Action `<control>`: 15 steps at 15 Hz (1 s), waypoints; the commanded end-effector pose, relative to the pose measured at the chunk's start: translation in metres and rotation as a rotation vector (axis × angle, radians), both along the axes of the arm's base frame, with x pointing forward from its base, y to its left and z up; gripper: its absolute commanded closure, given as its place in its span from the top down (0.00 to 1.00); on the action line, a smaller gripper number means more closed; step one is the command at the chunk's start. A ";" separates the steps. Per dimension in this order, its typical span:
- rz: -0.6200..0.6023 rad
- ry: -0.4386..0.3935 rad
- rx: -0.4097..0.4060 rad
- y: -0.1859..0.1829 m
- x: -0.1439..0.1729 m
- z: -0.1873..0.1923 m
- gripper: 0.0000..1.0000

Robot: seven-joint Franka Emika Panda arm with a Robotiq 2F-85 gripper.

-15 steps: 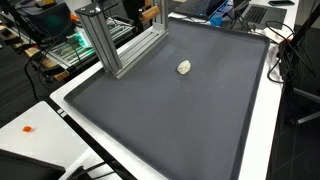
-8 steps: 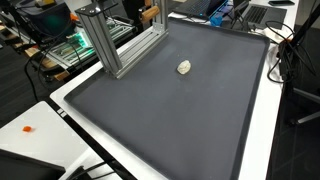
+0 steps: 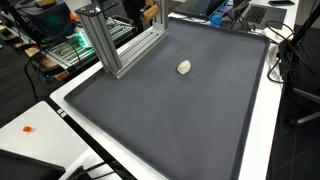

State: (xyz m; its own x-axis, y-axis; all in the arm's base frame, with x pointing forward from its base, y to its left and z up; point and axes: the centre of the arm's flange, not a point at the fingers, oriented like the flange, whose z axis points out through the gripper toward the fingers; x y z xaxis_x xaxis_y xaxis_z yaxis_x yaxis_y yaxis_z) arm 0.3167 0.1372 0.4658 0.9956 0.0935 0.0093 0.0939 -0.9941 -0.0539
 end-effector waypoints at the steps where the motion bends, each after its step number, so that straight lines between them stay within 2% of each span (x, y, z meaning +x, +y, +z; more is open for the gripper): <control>1: 0.005 -0.007 -0.013 0.001 -0.011 -0.009 0.68; 3: 0.008 -0.003 -0.015 0.002 -0.011 -0.009 0.71; 4: 0.011 -0.002 -0.017 0.002 -0.012 -0.010 0.75; 5: 0.014 0.000 -0.021 0.002 -0.012 -0.009 0.70; 9: 0.023 0.005 -0.020 0.005 -0.013 -0.008 0.65; 11: 0.020 0.006 -0.030 0.004 -0.013 -0.008 0.57; 12: 0.020 0.005 -0.032 0.004 -0.013 -0.007 0.49; 13: 0.019 0.005 -0.035 0.005 -0.014 -0.007 0.53; 14: 0.021 0.005 -0.038 0.005 -0.014 -0.007 0.47; 15: 0.019 0.005 -0.038 0.006 -0.014 -0.007 0.29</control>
